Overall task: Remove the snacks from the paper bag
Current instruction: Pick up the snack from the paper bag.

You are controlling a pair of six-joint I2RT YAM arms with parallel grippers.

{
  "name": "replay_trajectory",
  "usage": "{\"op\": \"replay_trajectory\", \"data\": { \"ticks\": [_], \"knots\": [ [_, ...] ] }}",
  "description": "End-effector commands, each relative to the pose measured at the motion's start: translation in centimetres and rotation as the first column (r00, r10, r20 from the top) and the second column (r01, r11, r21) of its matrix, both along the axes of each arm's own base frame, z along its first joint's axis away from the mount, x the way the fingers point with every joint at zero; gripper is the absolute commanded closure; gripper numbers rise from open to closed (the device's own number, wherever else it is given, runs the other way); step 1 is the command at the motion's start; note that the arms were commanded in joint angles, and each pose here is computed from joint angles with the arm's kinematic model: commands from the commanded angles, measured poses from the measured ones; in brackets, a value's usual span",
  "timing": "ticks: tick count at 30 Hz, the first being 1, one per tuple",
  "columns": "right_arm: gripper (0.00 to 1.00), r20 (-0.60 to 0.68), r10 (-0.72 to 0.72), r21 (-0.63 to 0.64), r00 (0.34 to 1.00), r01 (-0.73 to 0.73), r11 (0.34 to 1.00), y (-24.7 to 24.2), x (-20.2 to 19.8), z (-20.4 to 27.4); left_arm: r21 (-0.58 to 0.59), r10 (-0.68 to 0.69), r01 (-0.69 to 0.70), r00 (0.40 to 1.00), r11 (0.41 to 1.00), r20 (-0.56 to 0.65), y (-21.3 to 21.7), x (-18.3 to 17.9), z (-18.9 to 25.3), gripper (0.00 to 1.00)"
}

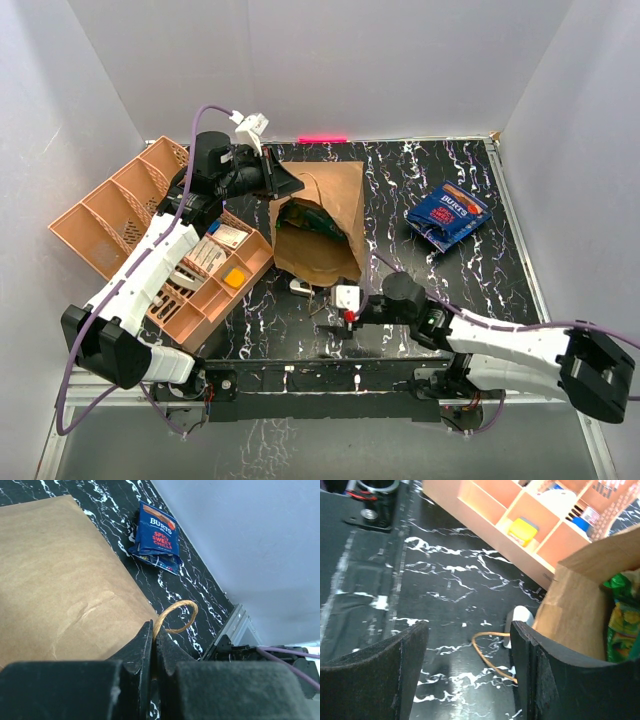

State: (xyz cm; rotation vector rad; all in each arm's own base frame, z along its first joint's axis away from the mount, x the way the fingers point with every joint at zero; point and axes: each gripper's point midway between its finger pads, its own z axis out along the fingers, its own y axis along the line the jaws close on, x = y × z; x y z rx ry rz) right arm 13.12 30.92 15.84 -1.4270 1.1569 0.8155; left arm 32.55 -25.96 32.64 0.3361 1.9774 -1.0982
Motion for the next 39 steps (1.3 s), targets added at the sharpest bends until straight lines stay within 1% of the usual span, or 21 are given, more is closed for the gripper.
{"op": "replay_trajectory", "data": {
  "ticks": [1, 3, 5, 8, 10, 17, 21, 24, 27, 30, 32, 39],
  "knots": [
    [0.31, 0.184, -0.213, 0.122, 0.959, 0.193, 0.974, 1.6, 5.4, 4.8, -0.065, -0.079, 0.085, 0.993, 0.994, 0.092, -0.3, -2.0, 3.6, 1.00],
    [0.30, 0.273, -0.309, 0.124, 0.911, 0.285, 0.950, 1.7, 8.2, 5.6, -0.078, -0.091, 0.099, 0.991, 0.992, 0.094, -0.5, -2.1, 3.9, 1.00],
    [0.28, 0.383, -0.393, 0.126, 0.836, 0.374, 0.919, 1.8, 11.0, 6.5, -0.090, -0.099, 0.107, 0.991, 0.990, 0.090, -0.6, -2.2, 4.0, 1.00],
    [0.28, 0.496, -0.471, 0.139, 0.730, 0.468, 0.873, 2.1, 14.3, 7.4, -0.100, -0.110, 0.119, 0.990, 0.988, 0.092, -0.8, -2.3, 4.3, 1.00],
    [0.27, 0.560, -0.492, 0.151, 0.666, 0.502, 0.852, 2.2, 16.0, 7.8, -0.099, -0.112, 0.121, 0.989, 0.988, 0.092, -0.8, -2.3, 4.5, 1.00],
    [0.28, 0.698, -0.479, 0.133, 0.532, 0.561, 0.817, 2.3, 20.5, 7.2, -0.088, -0.115, 0.124, 0.988, 0.988, 0.105, -0.7, -2.4, 5.0, 1.00],
    [0.28, 0.736, -0.473, 0.127, 0.483, 0.588, 0.799, 1.9, 23.1, 6.7, -0.088, -0.120, 0.130, 0.987, 0.988, 0.104, -0.7, -2.6, 4.9, 1.00],
    [0.28, 0.758, -0.479, 0.142, 0.442, 0.606, 0.783, 1.6, 24.8, 6.7, -0.087, -0.125, 0.134, 0.987, 0.987, 0.098, -0.7, -2.7, 4.8, 1.00],
    [0.30, 0.766, -0.502, 0.176, 0.402, 0.620, 0.765, 0.9, 26.2, 7.4, -0.083, -0.117, 0.125, 0.989, 0.989, 0.095, -0.6, -2.8, 4.6, 1.00],
    [0.31, 0.773, -0.479, 0.148, 0.415, 0.617, 0.773, 1.0, 27.5, 6.0, -0.083, -0.109, 0.117, 0.990, 0.990, 0.093, -0.4, -2.9, 4.5, 1.00],
    [0.34, 0.778, -0.476, 0.145, 0.409, 0.621, 0.770, 1.1, 28.4, 5.7, -0.085, -0.110, 0.118, 0.990, 0.989, 0.092, -0.5, -2.9, 4.5, 1.00],
    [0.39, 0.819, -0.423, 0.116, 0.388, 0.609, 0.785, 2.5, 30.8, 4.1, -0.077, -0.106, 0.112, 0.991, 0.991, 0.078, -0.4, -2.9, 4.0, 1.00]
  ]
}}
